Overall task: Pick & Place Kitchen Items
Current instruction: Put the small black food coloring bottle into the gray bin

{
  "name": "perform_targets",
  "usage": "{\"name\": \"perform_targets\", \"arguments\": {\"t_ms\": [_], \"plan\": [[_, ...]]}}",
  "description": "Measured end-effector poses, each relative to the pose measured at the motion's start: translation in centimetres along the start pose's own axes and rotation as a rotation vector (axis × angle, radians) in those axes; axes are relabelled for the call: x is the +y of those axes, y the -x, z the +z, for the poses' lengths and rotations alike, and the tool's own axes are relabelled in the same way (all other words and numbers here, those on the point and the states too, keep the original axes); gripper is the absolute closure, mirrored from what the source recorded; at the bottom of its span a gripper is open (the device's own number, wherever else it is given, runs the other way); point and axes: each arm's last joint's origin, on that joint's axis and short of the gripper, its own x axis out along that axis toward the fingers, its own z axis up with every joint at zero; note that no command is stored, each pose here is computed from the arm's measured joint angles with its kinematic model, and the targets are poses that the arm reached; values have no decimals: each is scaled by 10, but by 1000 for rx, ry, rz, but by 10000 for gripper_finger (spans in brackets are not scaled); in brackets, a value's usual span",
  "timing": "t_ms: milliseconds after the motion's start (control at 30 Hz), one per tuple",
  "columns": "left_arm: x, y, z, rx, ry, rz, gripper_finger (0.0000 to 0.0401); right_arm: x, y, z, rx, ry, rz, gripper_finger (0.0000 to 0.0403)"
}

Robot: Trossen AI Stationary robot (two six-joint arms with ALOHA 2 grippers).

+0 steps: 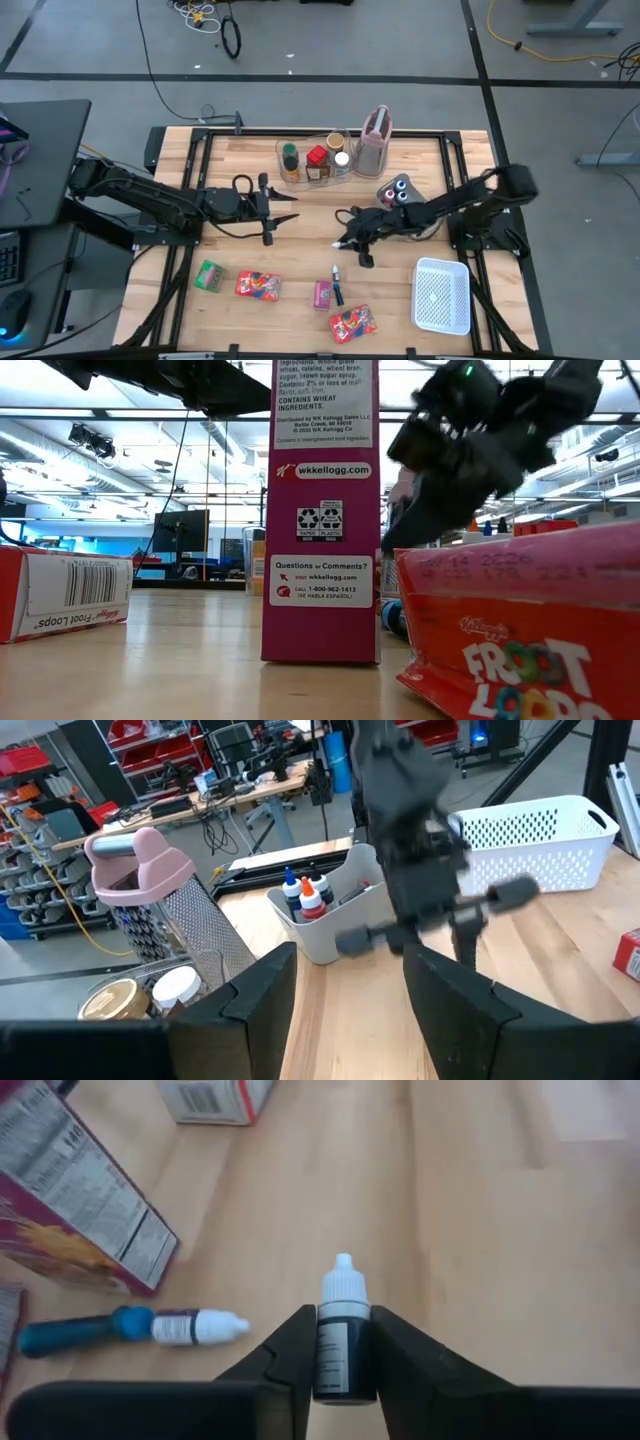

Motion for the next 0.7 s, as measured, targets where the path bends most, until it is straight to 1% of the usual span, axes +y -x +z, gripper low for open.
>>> {"name": "perform_targets", "arguments": {"t_ms": [67, 200, 333, 433, 500, 567, 633, 700], "plan": [[0, 0, 0, 0, 0, 0, 207, 2, 17, 7, 9, 1, -32, 309], [0, 0, 0, -1, 1, 0, 207, 5, 64, 17, 49, -17, -158, 316], [0, 0, 0, -1, 7, 0, 207, 8, 113, 15, 92, -140, -280, 323], [0, 0, 0, -1, 2, 0, 207, 10, 140, 1, 181, -274, -362, 316], [0, 0, 0, -1, -6, 0, 207, 11, 152, -9, 263, -354, -401, 312], [0, 0, 0, -1, -13, 0, 207, 12, 158, -18, 335, -404, -450, 310], [0, 0, 0, -1, -25, 0, 207, 12, 162, -24, 394, -427, -491, 309], [0, 0, 0, -1, -26, 0, 207, 11, 163, -27, 416, -433, -527, 309]]}}
